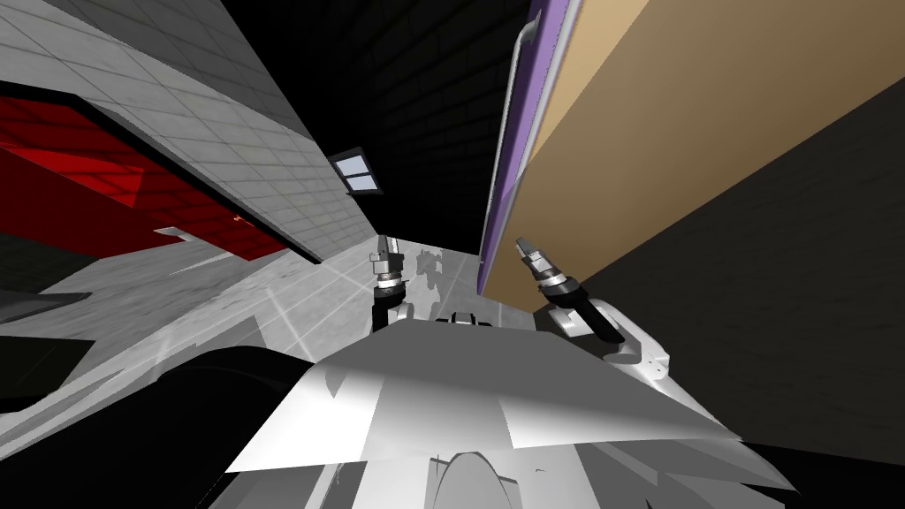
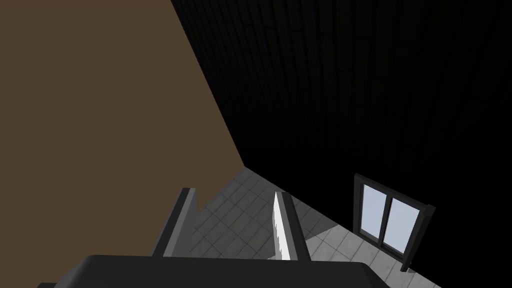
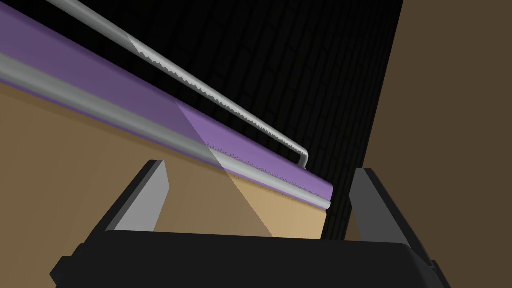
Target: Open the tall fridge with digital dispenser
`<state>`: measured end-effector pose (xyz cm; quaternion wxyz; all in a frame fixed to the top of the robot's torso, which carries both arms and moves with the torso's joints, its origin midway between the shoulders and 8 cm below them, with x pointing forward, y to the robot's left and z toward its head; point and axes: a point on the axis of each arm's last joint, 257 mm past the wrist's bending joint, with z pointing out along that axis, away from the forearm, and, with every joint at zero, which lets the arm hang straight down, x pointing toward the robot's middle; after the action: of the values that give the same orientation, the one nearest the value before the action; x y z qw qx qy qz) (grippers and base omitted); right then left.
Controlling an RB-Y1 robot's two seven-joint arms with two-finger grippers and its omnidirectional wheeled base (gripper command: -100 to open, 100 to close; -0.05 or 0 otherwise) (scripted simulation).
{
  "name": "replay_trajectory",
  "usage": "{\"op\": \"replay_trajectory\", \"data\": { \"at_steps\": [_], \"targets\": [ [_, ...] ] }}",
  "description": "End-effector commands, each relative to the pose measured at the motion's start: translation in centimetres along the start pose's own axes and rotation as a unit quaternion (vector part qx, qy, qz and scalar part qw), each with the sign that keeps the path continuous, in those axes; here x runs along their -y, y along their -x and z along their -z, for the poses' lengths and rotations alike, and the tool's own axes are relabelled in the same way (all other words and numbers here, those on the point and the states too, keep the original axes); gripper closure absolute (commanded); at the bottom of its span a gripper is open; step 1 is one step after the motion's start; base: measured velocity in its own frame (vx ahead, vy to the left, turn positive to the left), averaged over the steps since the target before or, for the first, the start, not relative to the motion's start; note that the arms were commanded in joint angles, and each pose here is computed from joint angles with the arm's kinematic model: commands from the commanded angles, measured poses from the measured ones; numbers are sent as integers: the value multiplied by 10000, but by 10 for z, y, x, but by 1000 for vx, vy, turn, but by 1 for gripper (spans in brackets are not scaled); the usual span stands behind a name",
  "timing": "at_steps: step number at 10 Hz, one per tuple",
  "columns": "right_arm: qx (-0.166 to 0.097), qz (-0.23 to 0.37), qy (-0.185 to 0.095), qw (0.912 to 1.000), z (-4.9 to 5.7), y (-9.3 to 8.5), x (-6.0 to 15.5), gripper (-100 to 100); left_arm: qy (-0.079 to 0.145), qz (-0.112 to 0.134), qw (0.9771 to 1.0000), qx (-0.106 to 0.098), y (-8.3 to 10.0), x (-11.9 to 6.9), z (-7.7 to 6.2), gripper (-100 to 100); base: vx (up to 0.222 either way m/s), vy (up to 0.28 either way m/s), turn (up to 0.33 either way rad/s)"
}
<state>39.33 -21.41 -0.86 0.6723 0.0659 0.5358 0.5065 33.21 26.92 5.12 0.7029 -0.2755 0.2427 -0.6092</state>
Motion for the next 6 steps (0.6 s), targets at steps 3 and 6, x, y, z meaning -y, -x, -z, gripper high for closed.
{"op": "replay_trajectory", "data": {
  "at_steps": [3, 6],
  "targets": [
    [-543, 453, 34, 9975, -4, -4, 6, -100, 0, 0, 10000, 0, 0, 0, 0, 0, 37, 46, -35],
    [-878, 798, 56, 9929, -9, -4, 13, -100, 0, 0, 10000, 0, 0, 0, 0, 0, 31, 36, -37]
  ]
}}
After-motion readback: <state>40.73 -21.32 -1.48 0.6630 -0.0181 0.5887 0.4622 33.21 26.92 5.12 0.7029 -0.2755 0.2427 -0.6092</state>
